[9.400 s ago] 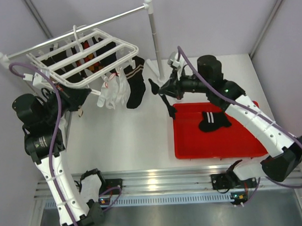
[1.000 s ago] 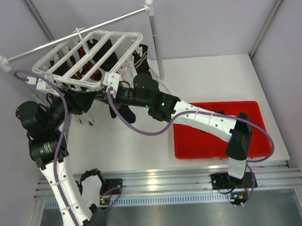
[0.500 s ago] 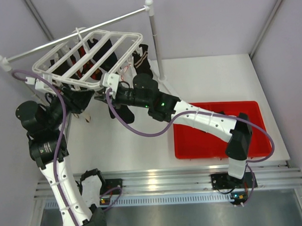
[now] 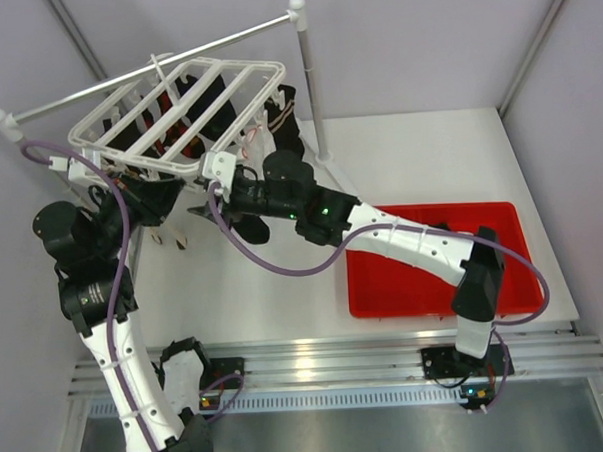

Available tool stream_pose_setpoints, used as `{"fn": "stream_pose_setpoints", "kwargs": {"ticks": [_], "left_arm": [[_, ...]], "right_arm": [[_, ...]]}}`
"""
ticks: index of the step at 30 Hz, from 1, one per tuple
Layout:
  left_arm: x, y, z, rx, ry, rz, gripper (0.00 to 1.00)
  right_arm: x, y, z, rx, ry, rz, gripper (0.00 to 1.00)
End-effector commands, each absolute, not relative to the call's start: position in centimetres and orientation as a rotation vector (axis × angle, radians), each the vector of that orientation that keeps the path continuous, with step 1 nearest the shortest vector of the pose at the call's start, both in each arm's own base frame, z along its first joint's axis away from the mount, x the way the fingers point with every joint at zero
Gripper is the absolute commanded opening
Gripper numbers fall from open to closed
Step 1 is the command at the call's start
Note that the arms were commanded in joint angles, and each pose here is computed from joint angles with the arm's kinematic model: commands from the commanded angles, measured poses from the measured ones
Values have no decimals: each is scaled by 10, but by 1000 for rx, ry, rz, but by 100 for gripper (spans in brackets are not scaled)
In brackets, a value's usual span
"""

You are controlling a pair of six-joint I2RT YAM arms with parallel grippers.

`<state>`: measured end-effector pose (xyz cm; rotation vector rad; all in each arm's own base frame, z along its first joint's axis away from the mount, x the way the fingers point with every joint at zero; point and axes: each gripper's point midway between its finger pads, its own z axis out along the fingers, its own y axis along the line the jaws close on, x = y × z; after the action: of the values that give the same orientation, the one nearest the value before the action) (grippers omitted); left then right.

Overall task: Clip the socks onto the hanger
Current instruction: Open the clamp at the hanger, then pick up the sock from the bin.

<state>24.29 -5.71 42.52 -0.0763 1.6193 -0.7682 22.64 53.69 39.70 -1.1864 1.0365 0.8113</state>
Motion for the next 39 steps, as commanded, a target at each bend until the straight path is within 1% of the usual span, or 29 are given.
{"fn": "stream_pose_setpoints", "kwargs": {"ticks": [1,3,4,5,6,7,8,9,11,12,13,15,16,17,18,19,21,22,24,25,27,30,33,34,39], "left_arm": [[247,-57,434,-50,1581,-768,0],[246,-57,434,-47,1579,-768,0],[246,-57,433,-48,1580,-768,0],[246,-57,432,-47,1580,-767,0],[246,-57,432,-49,1581,-767,0],[246,-57,431,-49,1581,-767,0],[246,-57,431,-48,1580,-768,0],[246,-57,430,-50,1580,-771,0],[247,-58,428,-51,1585,-776,0],[247,-58,429,-45,1584,-776,0],[246,-58,429,-41,1581,-775,0],[246,-58,429,-40,1580,-772,0],[245,-59,430,-34,1576,-768,0],[245,-59,430,-32,1576,-768,0],[245,-59,430,-33,1575,-768,0],[245,-59,429,-36,1577,-768,0],[245,-59,430,-36,1575,-768,0],[244,-59,430,-34,1574,-768,0],[245,-59,429,-36,1578,-770,0],[245,-59,429,-37,1579,-770,0],[245,-59,429,-34,1578,-772,0],[245,-59,427,-32,1581,-771,0],[246,-59,426,-24,1585,-769,0],[246,-59,427,-23,1583,-769,0],[246,-57,427,-27,1581,-759,0]], "right_arm": [[199,515,422,-1204,1004,841,57],[189,498,417,-1241,1027,839,68],[188,491,387,-1298,1086,821,75],[185,484,378,-1319,1100,809,77],[181,470,381,-1323,1099,798,84],[180,462,355,-1372,1134,772,87],[179,452,342,-1401,1164,751,89],[176,438,344,-1406,1167,740,91],[180,413,307,-1455,1266,711,99],[181,399,307,-1447,1283,706,100],[195,380,284,-1435,1367,698,100],[209,350,268,-1407,1467,684,100],[232,323,247,-1366,1573,638,100],[238,309,236,-1367,1613,626,98],[242,290,220,-1371,1684,602,95],[260,261,204,-1327,1766,567,91],[280,216,181,-1235,1908,502,87],[284,200,166,-1214,1960,476,81],[303,161,152,-1089,2048,381,75],[306,147,137,-1077,2083,327,71],[318,113,118,-1052,2129,248,65],[331,73,92,-1059,2193,214,61],[341,61,79,-1065,2241,228,58],[347,57,80,-1056,2242,220,55],[356,60,66,-1025,2250,241,52]]}}
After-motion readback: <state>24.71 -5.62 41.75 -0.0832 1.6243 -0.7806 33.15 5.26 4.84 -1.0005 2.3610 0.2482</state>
